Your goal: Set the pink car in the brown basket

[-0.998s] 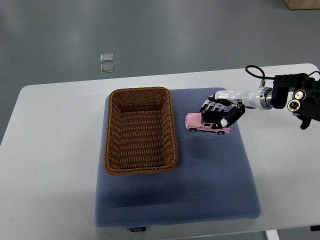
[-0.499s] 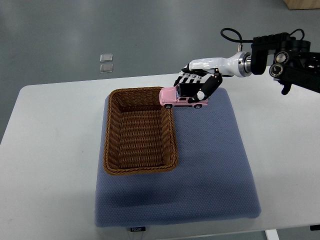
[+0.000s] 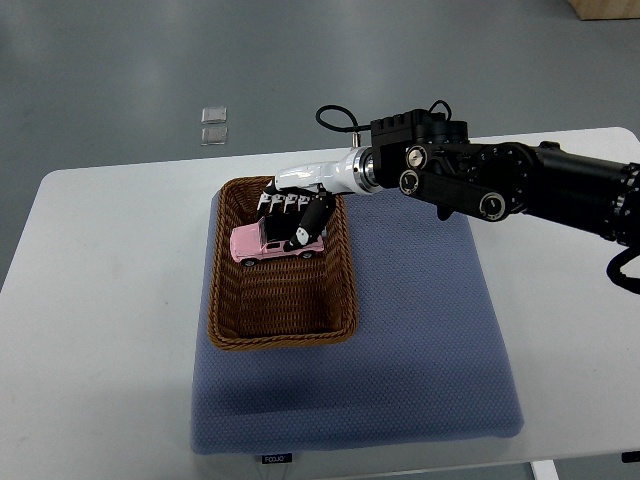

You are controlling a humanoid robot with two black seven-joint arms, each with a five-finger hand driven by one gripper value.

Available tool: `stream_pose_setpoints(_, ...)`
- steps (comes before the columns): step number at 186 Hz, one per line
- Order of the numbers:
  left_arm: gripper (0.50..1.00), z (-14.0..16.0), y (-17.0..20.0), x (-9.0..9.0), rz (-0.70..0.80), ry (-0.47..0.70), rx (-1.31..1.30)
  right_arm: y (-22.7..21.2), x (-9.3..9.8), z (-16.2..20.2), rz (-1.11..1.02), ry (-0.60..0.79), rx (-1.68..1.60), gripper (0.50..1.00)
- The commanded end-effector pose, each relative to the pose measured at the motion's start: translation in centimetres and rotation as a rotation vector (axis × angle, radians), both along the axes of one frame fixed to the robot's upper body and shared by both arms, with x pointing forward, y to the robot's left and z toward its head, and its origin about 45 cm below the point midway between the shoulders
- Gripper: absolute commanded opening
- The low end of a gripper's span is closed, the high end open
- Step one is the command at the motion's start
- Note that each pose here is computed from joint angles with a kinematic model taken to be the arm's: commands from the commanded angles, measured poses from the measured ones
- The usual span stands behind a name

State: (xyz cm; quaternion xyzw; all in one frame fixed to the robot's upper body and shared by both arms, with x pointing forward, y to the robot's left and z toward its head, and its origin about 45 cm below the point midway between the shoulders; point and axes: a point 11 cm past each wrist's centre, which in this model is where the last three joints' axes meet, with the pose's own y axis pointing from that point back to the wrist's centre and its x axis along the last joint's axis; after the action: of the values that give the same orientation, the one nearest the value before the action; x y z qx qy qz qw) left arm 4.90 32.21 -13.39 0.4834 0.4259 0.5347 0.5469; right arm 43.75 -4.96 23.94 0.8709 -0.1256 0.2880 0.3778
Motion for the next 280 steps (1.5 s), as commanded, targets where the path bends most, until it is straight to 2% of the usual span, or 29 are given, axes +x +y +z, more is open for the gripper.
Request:
stream_pose_setpoints(1,1.000,0.0,0.0,0.0,0.001,-0.001,-0.002,0.4,-0.2,-1.4,-0.010,0.017,-0.004,0.500)
stream_pose_setpoints(29,1.000,0.0,0.0,0.0,0.001,-0.001,-0.002,0.5,-0.5,-2.7,-0.031,0.017,0.003,0.500)
stream_pose_setpoints(30,1.000,0.0,0.0,0.0,0.001,-0.001,-0.002,0.6,-0.6,-2.6,-0.028,0.016,0.004,0.523)
stream_pose_setpoints(31,1.000,0.0,0.0,0.0,0.001,-0.001,-0.002,0.6,-0.6,-2.6,-0.028,0.016,0.004,0.523)
stream_pose_setpoints(32,1.000,0.0,0.0,0.0,0.001,-0.001,-0.002,0.6,-0.6,-2.7,-0.030,0.018,0.005,0.618)
stream_pose_setpoints(33,1.000,0.0,0.0,0.0,0.001,-0.001,-0.002,0.6,-0.6,-2.7,-0.030,0.018,0.005,0.619)
stream_pose_setpoints(34,1.000,0.0,0.0,-0.1,0.002,0.001,-0.002,0.6,-0.6,-2.7,-0.030,0.017,0.007,0.724)
stream_pose_setpoints(35,1.000,0.0,0.0,-0.1,0.002,0.001,-0.002,0.6,-0.6,-2.7,-0.030,0.017,0.007,0.725)
stream_pose_setpoints(36,1.000,0.0,0.0,-0.1,0.002,0.001,-0.002,0.6,-0.6,-2.7,-0.030,0.018,0.008,0.804)
stream_pose_setpoints(37,1.000,0.0,0.0,-0.1,0.002,0.001,-0.002,0.6,-0.6,-2.7,-0.030,0.018,0.008,0.805)
stream_pose_setpoints(38,1.000,0.0,0.0,0.0,0.001,-0.001,-0.002,0.6,-0.6,-2.6,-0.030,0.019,0.011,0.874)
stream_pose_setpoints(39,1.000,0.0,0.0,0.0,0.001,-0.001,-0.002,0.6,-0.6,-2.6,-0.030,0.019,0.011,0.874)
stream_pose_setpoints(40,1.000,0.0,0.0,0.0,0.001,-0.001,-0.002,0.6,-0.6,-2.6,-0.031,0.021,0.011,0.911)
stream_pose_setpoints(82,1.000,0.0,0.0,-0.1,0.002,0.001,0.000,0.1,0.0,-1.8,-0.045,0.019,0.023,0.915)
stream_pose_setpoints(100,1.000,0.0,0.1,0.0,0.002,0.000,0.001,-1.1,1.1,-0.5,-0.075,-0.005,0.034,0.915)
stream_pose_setpoints(113,1.000,0.0,0.1,-0.1,0.004,0.001,0.001,-3.0,2.9,2.4,-0.142,-0.031,0.105,0.915)
stream_pose_setpoints(132,1.000,0.0,0.1,-0.1,0.002,0.001,0.001,-5.4,4.5,5.5,-0.259,-0.006,0.290,0.915)
stream_pose_setpoints(156,1.000,0.0,0.1,-0.1,0.002,0.001,0.001,-12.0,5.5,5.4,-0.495,0.123,0.632,0.915)
stream_pose_setpoints(180,1.000,0.0,0.1,-0.1,0.001,0.001,0.002,-16.3,5.3,4.1,-0.684,0.252,1.013,0.915)
stream_pose_setpoints(207,1.000,0.0,0.1,-0.1,-0.002,0.002,0.002,-20.7,4.0,0.9,-0.880,0.364,1.399,0.915)
stream_pose_setpoints(243,1.000,0.0,0.2,-0.1,-0.003,0.003,0.008,-20.4,2.1,-3.8,-1.016,0.485,1.645,0.915)
stream_pose_setpoints(280,1.000,0.0,0.2,-0.1,-0.001,0.002,0.008,-21.7,1.0,-6.0,-1.095,0.474,1.711,0.915)
